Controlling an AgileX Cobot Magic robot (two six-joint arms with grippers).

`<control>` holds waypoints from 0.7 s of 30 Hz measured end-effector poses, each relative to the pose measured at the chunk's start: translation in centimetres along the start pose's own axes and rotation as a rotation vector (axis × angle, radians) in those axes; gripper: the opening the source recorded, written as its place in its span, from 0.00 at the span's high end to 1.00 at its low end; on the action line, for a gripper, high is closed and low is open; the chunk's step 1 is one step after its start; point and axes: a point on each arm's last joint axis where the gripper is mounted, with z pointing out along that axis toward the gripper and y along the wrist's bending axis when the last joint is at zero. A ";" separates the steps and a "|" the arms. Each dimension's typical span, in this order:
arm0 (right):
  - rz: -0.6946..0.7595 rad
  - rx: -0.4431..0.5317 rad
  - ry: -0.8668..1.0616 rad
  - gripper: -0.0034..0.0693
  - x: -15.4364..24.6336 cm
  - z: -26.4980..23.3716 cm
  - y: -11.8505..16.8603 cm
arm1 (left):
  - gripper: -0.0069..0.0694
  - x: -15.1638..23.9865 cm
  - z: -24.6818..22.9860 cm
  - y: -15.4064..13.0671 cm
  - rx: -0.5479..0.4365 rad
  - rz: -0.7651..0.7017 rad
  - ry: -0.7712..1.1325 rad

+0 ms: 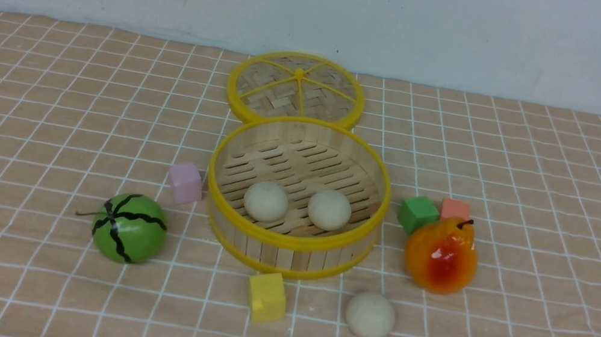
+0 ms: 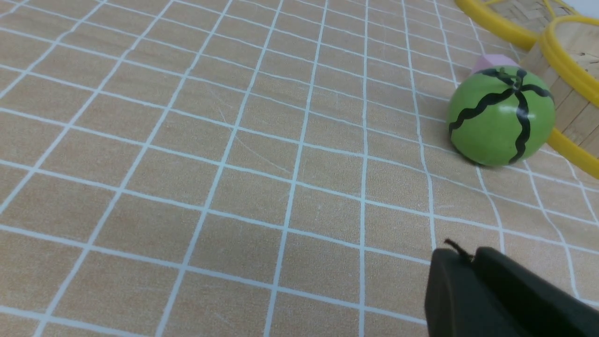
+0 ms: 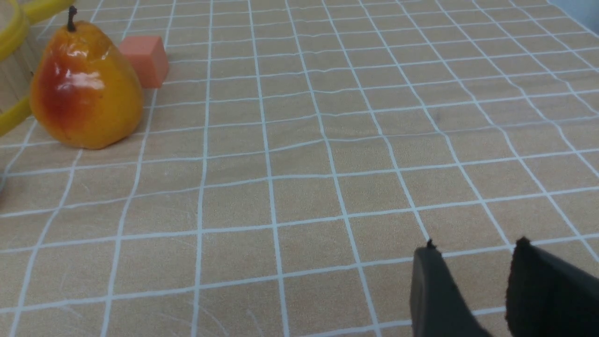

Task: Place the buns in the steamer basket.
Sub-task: Use the right arm to grab a steamed stuffed bun

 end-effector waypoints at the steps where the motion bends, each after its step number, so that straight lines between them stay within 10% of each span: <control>1: 0.000 0.000 0.000 0.62 0.0 0.0 0.0 | 0.85 0.0 0.0 0.0 0.000 0.000 0.000; 21: 0.105 -0.135 -0.567 0.62 -4.7 -1.4 0.9 | 0.83 0.0 0.0 0.0 0.000 0.000 0.000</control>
